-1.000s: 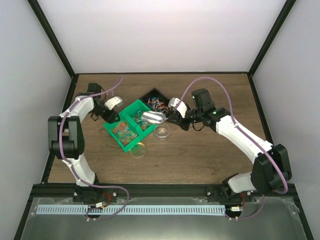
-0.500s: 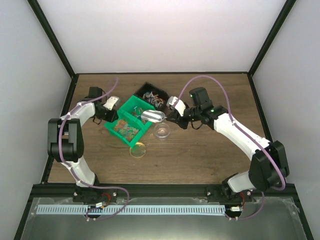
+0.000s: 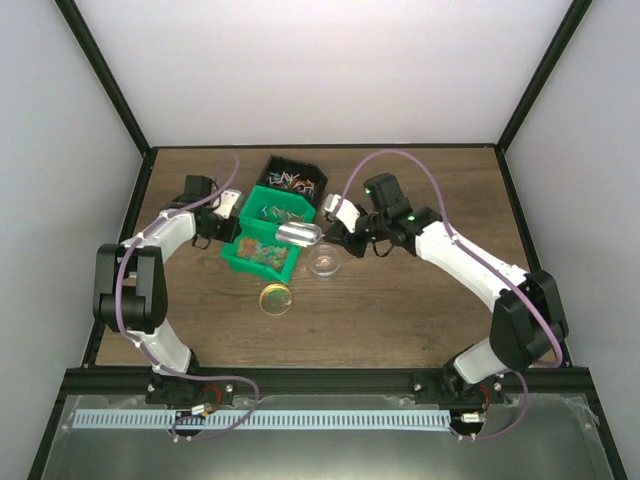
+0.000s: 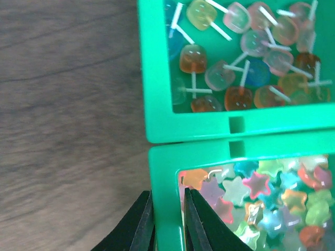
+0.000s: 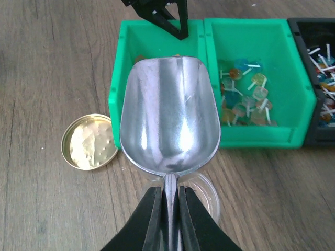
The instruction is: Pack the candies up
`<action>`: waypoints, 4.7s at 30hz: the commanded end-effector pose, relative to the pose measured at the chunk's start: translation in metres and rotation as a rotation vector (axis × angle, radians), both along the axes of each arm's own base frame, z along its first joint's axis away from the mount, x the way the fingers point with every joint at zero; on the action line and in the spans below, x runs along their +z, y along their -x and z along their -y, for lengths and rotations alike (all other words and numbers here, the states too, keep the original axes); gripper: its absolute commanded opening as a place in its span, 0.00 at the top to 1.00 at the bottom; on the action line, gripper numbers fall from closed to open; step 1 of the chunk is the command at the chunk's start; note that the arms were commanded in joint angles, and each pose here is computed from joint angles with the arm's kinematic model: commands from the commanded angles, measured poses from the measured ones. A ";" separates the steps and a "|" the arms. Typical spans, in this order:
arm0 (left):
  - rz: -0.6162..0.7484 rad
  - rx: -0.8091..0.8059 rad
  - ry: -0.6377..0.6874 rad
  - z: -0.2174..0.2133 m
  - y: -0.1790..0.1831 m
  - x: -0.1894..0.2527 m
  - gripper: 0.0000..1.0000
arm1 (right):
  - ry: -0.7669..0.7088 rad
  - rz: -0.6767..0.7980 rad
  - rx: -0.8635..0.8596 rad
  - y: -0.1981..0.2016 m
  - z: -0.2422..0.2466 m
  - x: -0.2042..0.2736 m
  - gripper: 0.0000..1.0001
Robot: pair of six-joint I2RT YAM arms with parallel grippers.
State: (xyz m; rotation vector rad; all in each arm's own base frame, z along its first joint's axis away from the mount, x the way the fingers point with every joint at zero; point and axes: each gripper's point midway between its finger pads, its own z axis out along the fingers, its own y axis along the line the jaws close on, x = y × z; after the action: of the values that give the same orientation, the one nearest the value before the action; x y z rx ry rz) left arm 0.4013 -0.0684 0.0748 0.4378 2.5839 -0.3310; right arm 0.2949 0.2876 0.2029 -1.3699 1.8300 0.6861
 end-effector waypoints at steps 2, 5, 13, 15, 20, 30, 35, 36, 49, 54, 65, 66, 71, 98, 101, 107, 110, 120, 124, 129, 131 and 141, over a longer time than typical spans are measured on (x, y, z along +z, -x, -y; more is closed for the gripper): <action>0.022 -0.056 0.058 0.029 0.015 0.011 0.82 | 0.103 0.030 0.021 -0.001 -0.025 -0.008 0.99; 0.014 -0.066 0.074 0.035 0.024 0.010 0.82 | 0.158 0.023 0.022 0.001 -0.030 -0.017 0.99; 0.022 -0.098 0.108 0.046 0.038 0.010 0.82 | 0.293 0.020 0.014 -0.007 -0.034 -0.031 0.99; 0.022 -0.093 0.115 0.048 0.039 0.012 0.82 | 0.314 0.009 0.017 -0.007 -0.038 -0.034 0.99; 0.013 -0.043 0.108 0.043 0.040 0.010 0.83 | 0.369 -0.007 0.040 0.000 -0.047 -0.041 0.99; 0.019 -0.008 0.128 0.043 0.038 0.013 0.83 | 0.503 -0.064 0.027 0.004 -0.052 -0.058 0.99; 0.028 -0.006 0.131 0.044 0.038 0.015 0.83 | 0.559 -0.096 -0.005 0.004 -0.054 -0.059 0.99; 0.029 -0.007 0.132 0.044 0.038 0.015 0.83 | 0.577 -0.095 -0.007 0.005 -0.055 -0.060 0.99; 0.048 -0.006 0.111 0.044 0.045 0.013 0.94 | 0.668 -0.094 0.004 -0.009 -0.075 -0.092 0.99; 0.047 -0.009 0.116 0.045 0.046 0.013 0.95 | 0.655 -0.112 0.010 -0.013 -0.086 -0.100 0.99; 0.038 -0.008 0.134 0.047 0.049 0.011 0.96 | 0.545 -0.136 -0.001 -0.007 -0.096 -0.145 0.99; 0.038 -0.009 0.135 0.048 0.049 0.012 0.96 | 0.526 -0.139 -0.001 -0.005 -0.096 -0.147 0.99; 0.031 -0.013 0.140 0.049 0.050 0.011 0.96 | 0.362 -0.124 -0.033 -0.010 -0.097 -0.143 0.99; -0.017 -0.013 0.097 0.040 0.040 0.003 0.96 | -0.127 -0.006 0.015 -0.007 -0.085 -0.060 0.99; -0.019 -0.014 0.098 0.040 0.040 0.002 0.96 | -0.146 0.006 0.014 -0.004 -0.078 -0.055 0.99; -0.024 -0.017 0.106 0.041 0.041 0.002 0.96 | -0.181 0.013 0.017 -0.003 -0.062 -0.044 0.99; -0.022 -0.020 0.108 0.042 0.040 0.002 0.96 | -0.196 0.018 0.016 -0.005 -0.048 -0.032 0.99; -0.025 -0.026 0.122 0.045 0.036 0.003 0.96 | -0.144 0.059 0.017 0.002 0.020 -0.012 0.99; -0.029 -0.026 0.127 0.046 0.034 0.002 0.96 | -0.080 0.060 0.029 0.020 0.040 -0.018 0.99; -0.032 -0.028 0.130 0.047 0.031 0.003 0.96 | -0.018 0.052 0.016 0.037 0.060 -0.022 0.99; -0.036 -0.028 0.133 0.047 0.032 0.002 0.95 | -0.012 0.053 0.005 0.040 0.067 -0.021 0.99; -0.038 -0.028 0.137 0.048 0.033 0.002 0.95 | 0.105 0.017 -0.027 0.038 0.089 -0.038 0.99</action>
State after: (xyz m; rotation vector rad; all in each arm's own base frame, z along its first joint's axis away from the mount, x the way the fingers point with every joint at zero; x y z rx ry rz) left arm 0.3654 -0.1114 0.0741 0.4046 2.5864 -0.4977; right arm 0.2547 0.2063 0.1693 -1.3642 1.8466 0.6204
